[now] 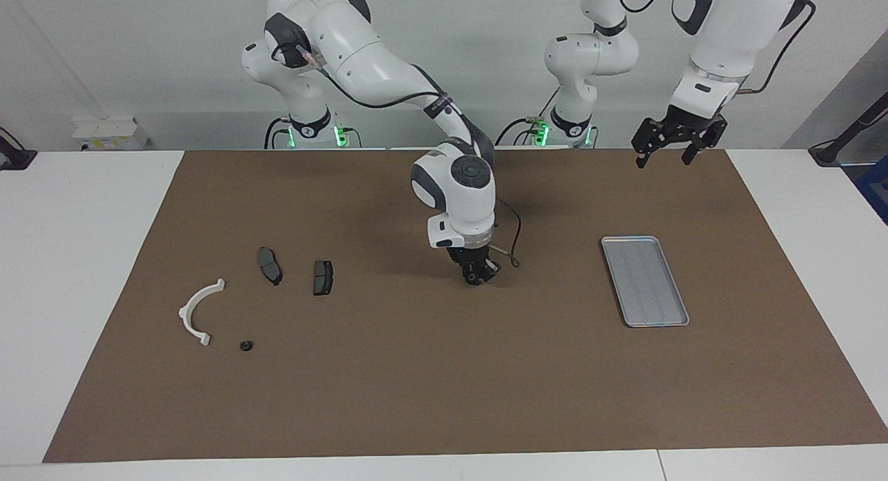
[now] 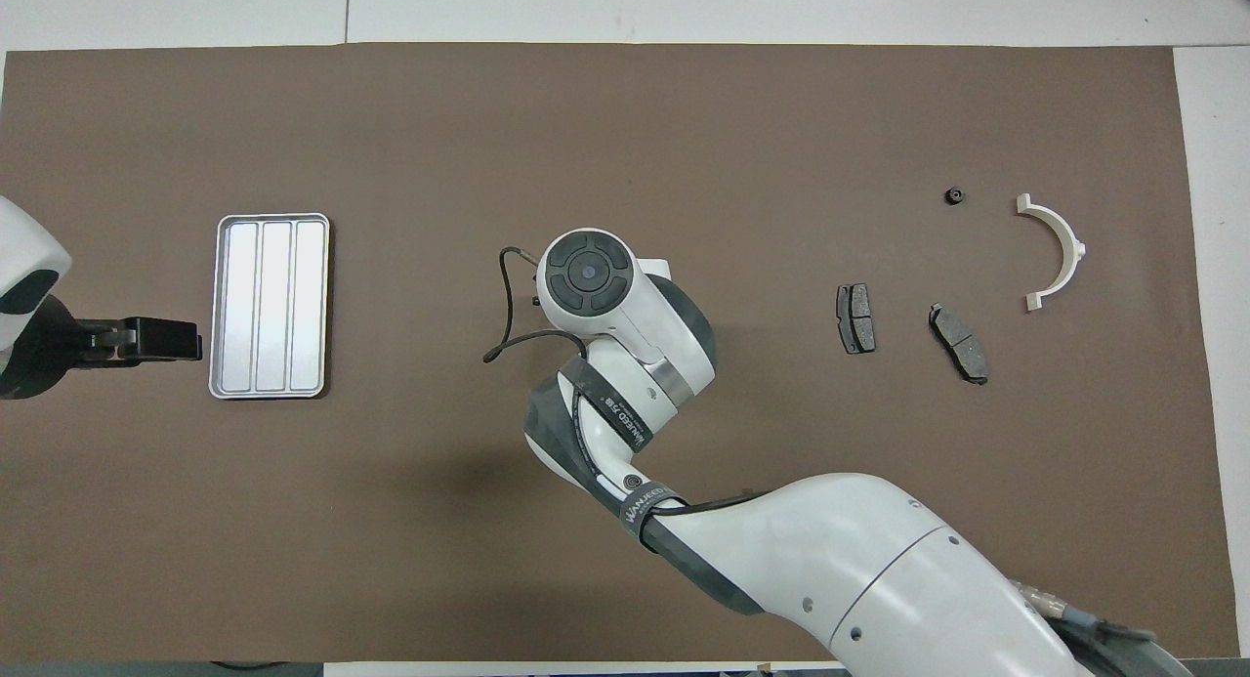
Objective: Pick bearing gear from pile to tray
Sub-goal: 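Carry the gear to mid-table with the right gripper while the left gripper approaches, then set the gear down with the right gripper while the left gripper reaches it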
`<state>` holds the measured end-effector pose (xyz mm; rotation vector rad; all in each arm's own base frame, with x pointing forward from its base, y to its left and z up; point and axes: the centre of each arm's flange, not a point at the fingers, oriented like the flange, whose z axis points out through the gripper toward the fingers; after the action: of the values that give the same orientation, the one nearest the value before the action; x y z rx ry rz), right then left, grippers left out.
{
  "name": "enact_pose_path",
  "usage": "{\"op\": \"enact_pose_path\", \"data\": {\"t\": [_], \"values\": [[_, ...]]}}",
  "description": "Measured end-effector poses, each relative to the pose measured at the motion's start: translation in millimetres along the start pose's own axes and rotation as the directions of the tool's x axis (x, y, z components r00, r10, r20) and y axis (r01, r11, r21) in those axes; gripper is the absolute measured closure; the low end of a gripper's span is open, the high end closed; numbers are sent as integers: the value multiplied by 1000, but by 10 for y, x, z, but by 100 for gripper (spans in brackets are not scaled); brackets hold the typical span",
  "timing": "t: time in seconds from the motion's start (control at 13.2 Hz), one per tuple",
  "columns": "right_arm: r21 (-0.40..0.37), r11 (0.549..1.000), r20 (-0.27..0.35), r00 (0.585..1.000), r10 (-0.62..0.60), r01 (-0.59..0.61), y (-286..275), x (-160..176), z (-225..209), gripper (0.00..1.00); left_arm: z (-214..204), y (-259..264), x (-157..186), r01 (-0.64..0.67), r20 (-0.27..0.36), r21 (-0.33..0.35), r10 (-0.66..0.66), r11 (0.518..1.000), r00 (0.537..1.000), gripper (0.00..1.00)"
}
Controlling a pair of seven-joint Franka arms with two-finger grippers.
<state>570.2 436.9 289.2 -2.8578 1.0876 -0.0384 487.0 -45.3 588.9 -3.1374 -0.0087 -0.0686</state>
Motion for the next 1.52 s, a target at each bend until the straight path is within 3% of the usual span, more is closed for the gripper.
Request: {"op": "enact_pose_path", "data": {"t": [0.15,0.3,0.46,0.53,0.76,0.99,1.22,1.52], "values": [[-41,999,2,1000,6,-6,19,46,-53,50,2,-1,0,1,-2,0,-1,1000,1000,0],[-84,996,-4,1000,30,-31,8,277,-284,28,-2,37,4,19,-10,-1,-19,1000,1000,0],[-111,994,-6,1000,3,-3,106,854,-679,5,-18,378,-25,55,-26,-4,-55,998,998,0],[-123,991,0,999,-43,43,255,1251,-928,0,-25,717,-89,62,-33,-7,-62,998,998,0],[-139,963,31,972,-231,233,966,2422,-1523,0,60,1717,-345,78,-47,-18,-79,997,996,0],[-160,928,56,942,-331,336,1755,3379,-1574,0,473,2326,-333,115,-54,-28,-117,993,992,0],[-213,908,33,931,-364,362,2335,3919,-1261,0,1202,2794,-133,159,-83,-23,-160,987,984,0],[-240,894,-8,920,-392,379,2633,4149,-559,0,1958,3179,-5,169,-35,0,-169,986,985,0]]}}
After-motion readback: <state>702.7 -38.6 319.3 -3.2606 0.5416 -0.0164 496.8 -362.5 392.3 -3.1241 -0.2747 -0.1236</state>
